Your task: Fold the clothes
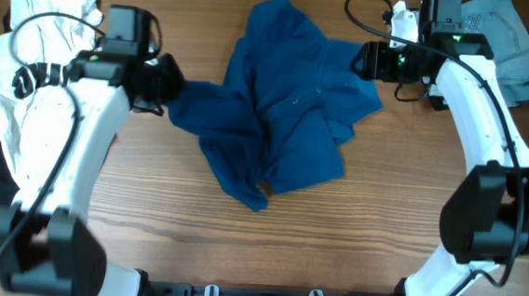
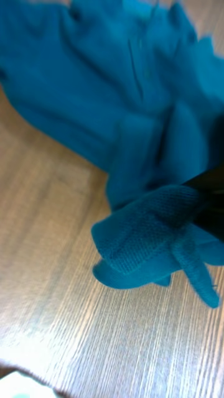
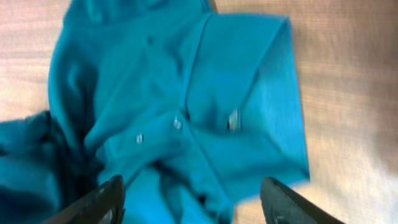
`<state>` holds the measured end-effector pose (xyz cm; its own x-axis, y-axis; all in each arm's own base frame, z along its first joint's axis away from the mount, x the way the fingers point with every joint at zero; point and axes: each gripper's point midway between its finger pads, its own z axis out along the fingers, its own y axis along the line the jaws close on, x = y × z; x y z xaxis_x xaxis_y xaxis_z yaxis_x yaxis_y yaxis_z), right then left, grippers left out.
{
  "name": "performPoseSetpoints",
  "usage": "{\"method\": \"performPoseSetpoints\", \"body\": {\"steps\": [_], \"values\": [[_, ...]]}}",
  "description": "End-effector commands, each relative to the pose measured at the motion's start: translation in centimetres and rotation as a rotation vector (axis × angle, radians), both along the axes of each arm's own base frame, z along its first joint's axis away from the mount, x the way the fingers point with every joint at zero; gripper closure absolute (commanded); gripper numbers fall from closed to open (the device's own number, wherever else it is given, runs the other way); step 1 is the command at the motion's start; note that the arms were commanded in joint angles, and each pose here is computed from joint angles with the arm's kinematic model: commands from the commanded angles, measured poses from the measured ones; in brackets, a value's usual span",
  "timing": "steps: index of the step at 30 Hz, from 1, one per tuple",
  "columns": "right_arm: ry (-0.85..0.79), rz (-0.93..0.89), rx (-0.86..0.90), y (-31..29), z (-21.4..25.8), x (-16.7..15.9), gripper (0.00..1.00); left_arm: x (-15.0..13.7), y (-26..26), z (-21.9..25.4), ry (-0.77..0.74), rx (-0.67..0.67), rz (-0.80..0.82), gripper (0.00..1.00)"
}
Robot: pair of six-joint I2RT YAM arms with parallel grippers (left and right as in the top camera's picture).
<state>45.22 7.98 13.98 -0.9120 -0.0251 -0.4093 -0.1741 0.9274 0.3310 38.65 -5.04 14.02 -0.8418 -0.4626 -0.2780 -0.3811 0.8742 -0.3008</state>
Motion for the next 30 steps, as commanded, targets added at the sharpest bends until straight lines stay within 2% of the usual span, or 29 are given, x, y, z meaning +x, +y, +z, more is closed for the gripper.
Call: {"method": "performPoseSetpoints", "body": {"steps": [1, 3, 6, 9, 16, 21, 30], "values": [[-0.100, -0.016, -0.009, -0.4, 6.9, -2.1, 0.20, 0.1, 1.0, -2.2, 0.051, 0.048, 0.006, 0.96], [-0.042, -0.040, -0.007, -0.6, 8.0, -4.8, 0.18, 0.2, 1.6, -1.9, 0.041, 0.046, 0.024, 0.96], [0.088, -0.071, 0.005, 0.2, 7.0, -7.7, 0.22, 0.3, 2.9, -1.1, 0.021, 0.044, 0.056, 0.96], [0.180, -0.050, -0.019, 1.3, 4.5, -9.6, 0.28, -0.1, 3.8, -0.3, 0.011, 0.044, 0.081, 0.96], [0.392, -0.139, -0.106, 2.4, -3.5, -14.3, 0.27, -1.8, 5.8, 1.7, -0.001, 0.058, 0.111, 0.96], [0.425, -0.122, -0.120, 2.5, -7.1, -16.0, 0.28, -3.0, 7.4, 4.0, -0.047, 0.081, 0.129, 0.96], [0.366, -0.123, -0.098, 3.3, -11.5, -16.0, 0.27, -4.3, 9.3, 6.7, -0.112, 0.164, 0.163, 0.96]]}}
